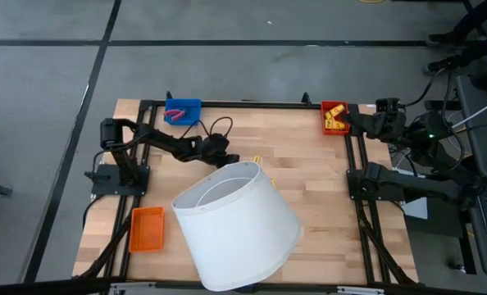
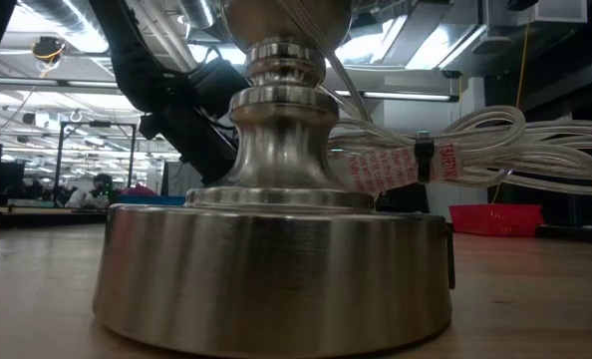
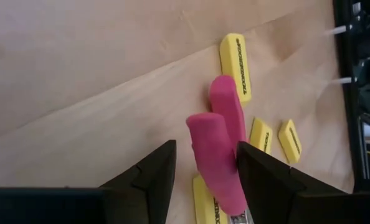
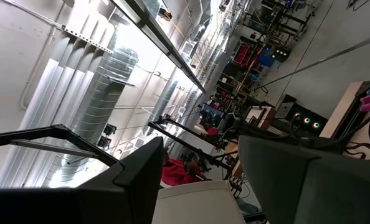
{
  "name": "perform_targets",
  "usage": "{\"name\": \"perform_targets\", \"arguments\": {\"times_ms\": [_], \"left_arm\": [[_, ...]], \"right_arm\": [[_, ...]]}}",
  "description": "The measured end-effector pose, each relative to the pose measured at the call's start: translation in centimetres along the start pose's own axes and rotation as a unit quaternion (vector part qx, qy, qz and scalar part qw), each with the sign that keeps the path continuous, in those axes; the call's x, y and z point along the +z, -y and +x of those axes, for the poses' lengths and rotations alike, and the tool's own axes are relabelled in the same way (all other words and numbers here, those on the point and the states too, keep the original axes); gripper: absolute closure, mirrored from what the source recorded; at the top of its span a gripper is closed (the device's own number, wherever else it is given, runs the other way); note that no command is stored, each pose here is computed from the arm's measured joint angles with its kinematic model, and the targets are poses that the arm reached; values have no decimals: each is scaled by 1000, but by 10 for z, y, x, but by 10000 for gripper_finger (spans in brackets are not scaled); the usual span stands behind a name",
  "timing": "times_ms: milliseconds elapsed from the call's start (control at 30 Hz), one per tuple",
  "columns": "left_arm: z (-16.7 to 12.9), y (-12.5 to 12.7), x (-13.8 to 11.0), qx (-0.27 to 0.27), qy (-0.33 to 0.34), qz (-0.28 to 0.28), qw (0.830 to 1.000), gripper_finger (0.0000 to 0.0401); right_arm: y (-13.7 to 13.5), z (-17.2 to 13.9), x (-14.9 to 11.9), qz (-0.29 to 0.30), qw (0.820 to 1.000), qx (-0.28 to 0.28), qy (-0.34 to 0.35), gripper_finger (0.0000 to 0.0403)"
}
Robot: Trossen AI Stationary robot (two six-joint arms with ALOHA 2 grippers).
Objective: Pick & Place School Supplies
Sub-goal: Put the pink hole puncher into the blue basket
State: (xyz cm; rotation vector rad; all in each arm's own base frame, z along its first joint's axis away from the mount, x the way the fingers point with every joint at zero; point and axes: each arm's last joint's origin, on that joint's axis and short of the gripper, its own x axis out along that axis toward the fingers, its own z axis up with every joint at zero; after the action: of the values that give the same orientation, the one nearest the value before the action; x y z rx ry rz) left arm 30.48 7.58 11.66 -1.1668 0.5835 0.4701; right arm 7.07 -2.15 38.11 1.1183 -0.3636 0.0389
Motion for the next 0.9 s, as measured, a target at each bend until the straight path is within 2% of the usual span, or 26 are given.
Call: {"name": "perform_targets", "arguments": {"times_ms": [500, 633, 800, 900], "left_arm": [[0, 6, 0, -27, 6, -21, 999, 243], [0, 5, 0, -24, 4, -21, 999, 270], [0, 5, 0, -24, 9, -31, 999, 329], [0, 6, 0, -23, 10, -30, 999, 334]], "right_arm": [[0, 0, 0, -2, 1000, -2, 3, 190], [0, 0, 0, -3, 1000, -2, 3, 190], [0, 0, 0, -3, 1000, -2, 3, 190], [0, 0, 0, -3, 1000, -2, 3, 190]]}}
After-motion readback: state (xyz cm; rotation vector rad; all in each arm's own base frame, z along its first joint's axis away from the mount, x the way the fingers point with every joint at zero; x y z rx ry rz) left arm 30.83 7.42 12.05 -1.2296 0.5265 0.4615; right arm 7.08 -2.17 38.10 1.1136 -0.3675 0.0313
